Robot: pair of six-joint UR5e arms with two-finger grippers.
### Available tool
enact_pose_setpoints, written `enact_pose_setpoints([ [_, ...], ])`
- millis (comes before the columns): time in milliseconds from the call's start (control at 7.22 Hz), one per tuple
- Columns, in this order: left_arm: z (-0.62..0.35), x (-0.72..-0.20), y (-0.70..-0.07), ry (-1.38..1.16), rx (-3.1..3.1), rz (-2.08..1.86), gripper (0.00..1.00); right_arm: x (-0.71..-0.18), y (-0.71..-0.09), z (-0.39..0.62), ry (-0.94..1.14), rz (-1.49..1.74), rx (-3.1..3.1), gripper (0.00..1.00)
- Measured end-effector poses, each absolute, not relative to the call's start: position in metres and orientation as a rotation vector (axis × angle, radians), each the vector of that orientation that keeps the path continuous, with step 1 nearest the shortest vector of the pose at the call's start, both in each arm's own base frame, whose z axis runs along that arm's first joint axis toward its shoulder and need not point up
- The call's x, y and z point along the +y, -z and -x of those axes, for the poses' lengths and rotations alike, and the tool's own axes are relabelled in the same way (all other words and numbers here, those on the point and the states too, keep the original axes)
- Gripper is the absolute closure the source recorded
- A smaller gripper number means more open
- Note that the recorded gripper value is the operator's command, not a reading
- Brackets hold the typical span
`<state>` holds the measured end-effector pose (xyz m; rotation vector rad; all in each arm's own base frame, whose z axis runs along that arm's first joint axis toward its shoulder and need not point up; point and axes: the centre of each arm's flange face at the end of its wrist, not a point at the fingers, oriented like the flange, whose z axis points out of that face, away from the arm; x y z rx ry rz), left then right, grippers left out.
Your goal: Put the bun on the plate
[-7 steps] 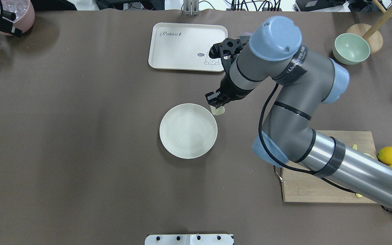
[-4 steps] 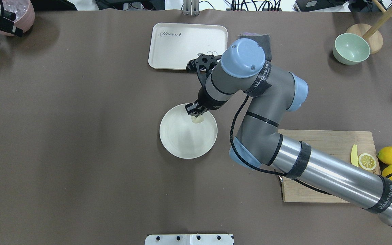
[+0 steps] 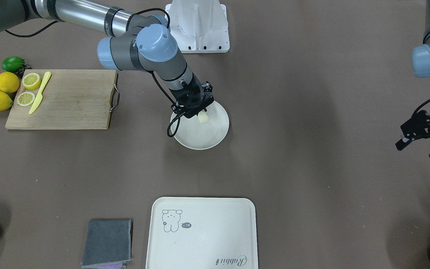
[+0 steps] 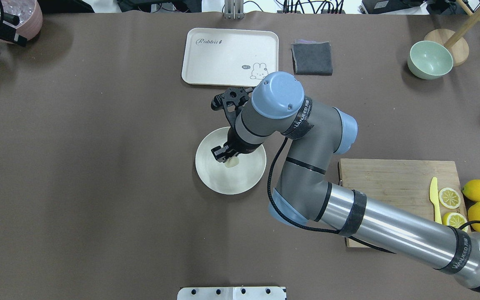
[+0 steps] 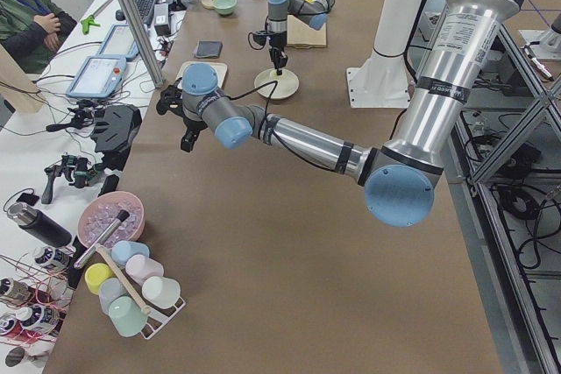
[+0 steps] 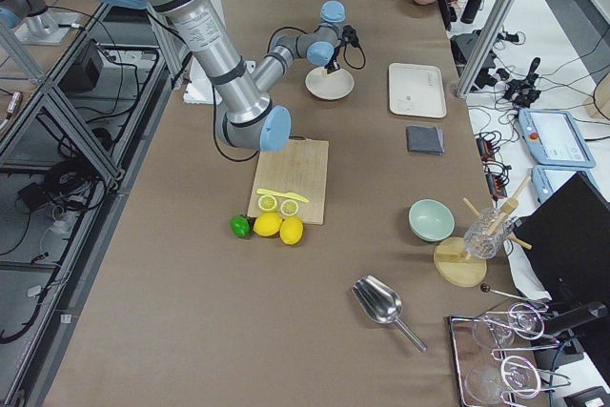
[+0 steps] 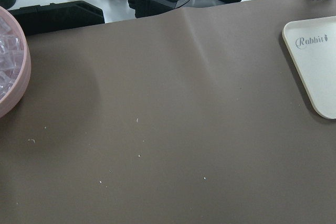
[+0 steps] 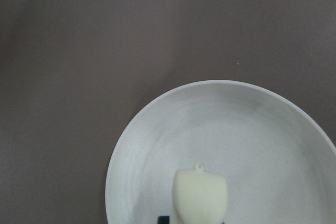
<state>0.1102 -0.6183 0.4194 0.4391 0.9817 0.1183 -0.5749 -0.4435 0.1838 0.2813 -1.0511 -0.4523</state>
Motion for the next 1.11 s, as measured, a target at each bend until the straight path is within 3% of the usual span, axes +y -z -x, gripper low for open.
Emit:
enact_pose_setpoints([
  [692, -0.110, -0.618, -0.417, -0.122, 0.981, -0.447, 0.02, -0.442, -0.183, 0.572, 0.450, -0.285, -1.055, 0.00],
  [1108, -0.099, -0.620, -0.419, -0.100, 0.978, -0.440, 0.02, -0.493, -0.200, 0.519, 0.366, -0.316, -1.028, 0.00],
])
